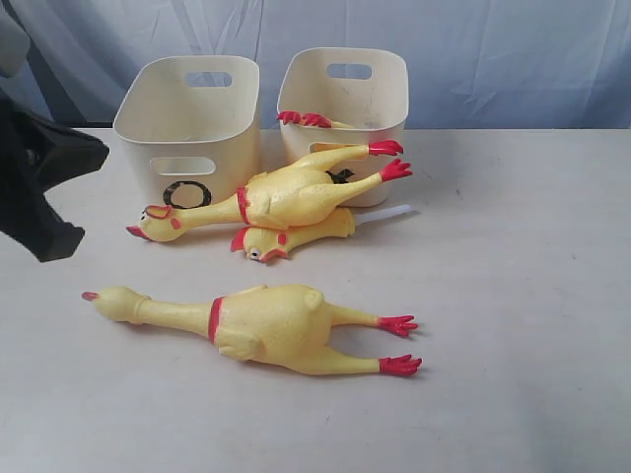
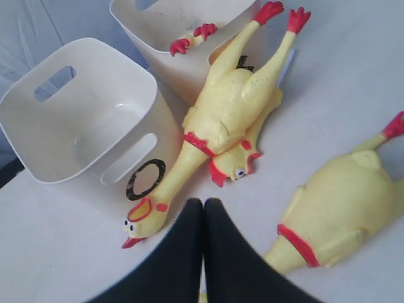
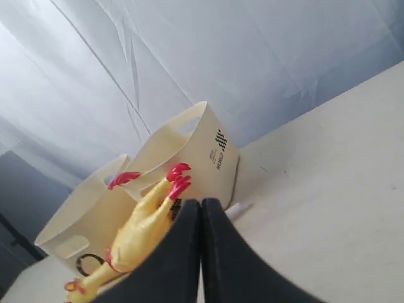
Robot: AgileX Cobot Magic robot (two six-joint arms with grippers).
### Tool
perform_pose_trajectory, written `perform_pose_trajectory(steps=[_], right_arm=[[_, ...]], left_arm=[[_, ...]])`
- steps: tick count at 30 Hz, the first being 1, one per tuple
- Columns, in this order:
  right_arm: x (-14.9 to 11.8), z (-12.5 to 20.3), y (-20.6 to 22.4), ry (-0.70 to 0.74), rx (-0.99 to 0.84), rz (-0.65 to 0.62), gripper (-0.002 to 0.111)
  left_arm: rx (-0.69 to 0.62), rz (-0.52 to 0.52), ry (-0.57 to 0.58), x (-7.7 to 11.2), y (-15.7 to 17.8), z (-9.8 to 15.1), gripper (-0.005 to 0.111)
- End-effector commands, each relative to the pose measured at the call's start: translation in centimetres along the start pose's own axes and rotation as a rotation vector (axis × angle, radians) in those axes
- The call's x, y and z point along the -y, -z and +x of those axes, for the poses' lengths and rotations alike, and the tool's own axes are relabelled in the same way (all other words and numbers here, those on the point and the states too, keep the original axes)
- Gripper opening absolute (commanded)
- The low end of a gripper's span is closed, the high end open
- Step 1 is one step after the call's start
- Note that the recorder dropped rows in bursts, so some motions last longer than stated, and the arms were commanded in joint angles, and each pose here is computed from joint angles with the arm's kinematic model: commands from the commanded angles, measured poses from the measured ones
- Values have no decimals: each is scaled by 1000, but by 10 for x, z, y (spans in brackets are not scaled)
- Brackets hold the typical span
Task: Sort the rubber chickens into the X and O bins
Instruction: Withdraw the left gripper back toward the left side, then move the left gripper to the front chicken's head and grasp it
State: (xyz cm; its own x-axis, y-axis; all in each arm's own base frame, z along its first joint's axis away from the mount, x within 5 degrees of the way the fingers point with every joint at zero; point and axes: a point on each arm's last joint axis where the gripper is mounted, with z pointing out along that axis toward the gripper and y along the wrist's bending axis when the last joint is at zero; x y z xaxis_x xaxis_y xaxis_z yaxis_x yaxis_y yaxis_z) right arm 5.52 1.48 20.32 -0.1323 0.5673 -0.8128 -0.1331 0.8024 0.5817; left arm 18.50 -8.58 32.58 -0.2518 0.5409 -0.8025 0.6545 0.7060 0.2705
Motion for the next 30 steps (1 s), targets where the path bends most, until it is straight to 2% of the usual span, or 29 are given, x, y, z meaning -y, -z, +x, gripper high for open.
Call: perform_pose_trajectory(steps=[1, 12, 16, 19, 21, 24, 26, 27, 30], right_arm=[[1, -7, 1, -148, 87, -4, -1], [-2, 2, 0, -39, -18, -28, -1], [-20, -13, 5, 103, 4, -110, -1], [-41, -29, 13, 261, 7, -200, -1], [-61, -42, 17, 400, -34, -274, -1], [-79, -53, 15, 492, -153, -337, -1], [-89, -63, 9, 589, -280, -349, -1], [-93, -69, 4, 668, -371, -345, -1], [-97, -76, -4, 732, -490, -340, -1]], left_arm=[[-41, 49, -14, 7, 12, 5, 0], [-31, 68, -21, 13, 28, 6, 0], [-39, 74, -18, 14, 27, 8, 0], [-46, 65, -19, 16, 20, 18, 0], [-40, 44, -26, 17, 15, 24, 0], [-39, 40, -39, 17, 14, 26, 0], [-35, 41, -144, 17, 14, 26, 0], [-39, 46, -239, 17, 11, 27, 0], [-61, 68, -360, 16, 3, 29, 0]])
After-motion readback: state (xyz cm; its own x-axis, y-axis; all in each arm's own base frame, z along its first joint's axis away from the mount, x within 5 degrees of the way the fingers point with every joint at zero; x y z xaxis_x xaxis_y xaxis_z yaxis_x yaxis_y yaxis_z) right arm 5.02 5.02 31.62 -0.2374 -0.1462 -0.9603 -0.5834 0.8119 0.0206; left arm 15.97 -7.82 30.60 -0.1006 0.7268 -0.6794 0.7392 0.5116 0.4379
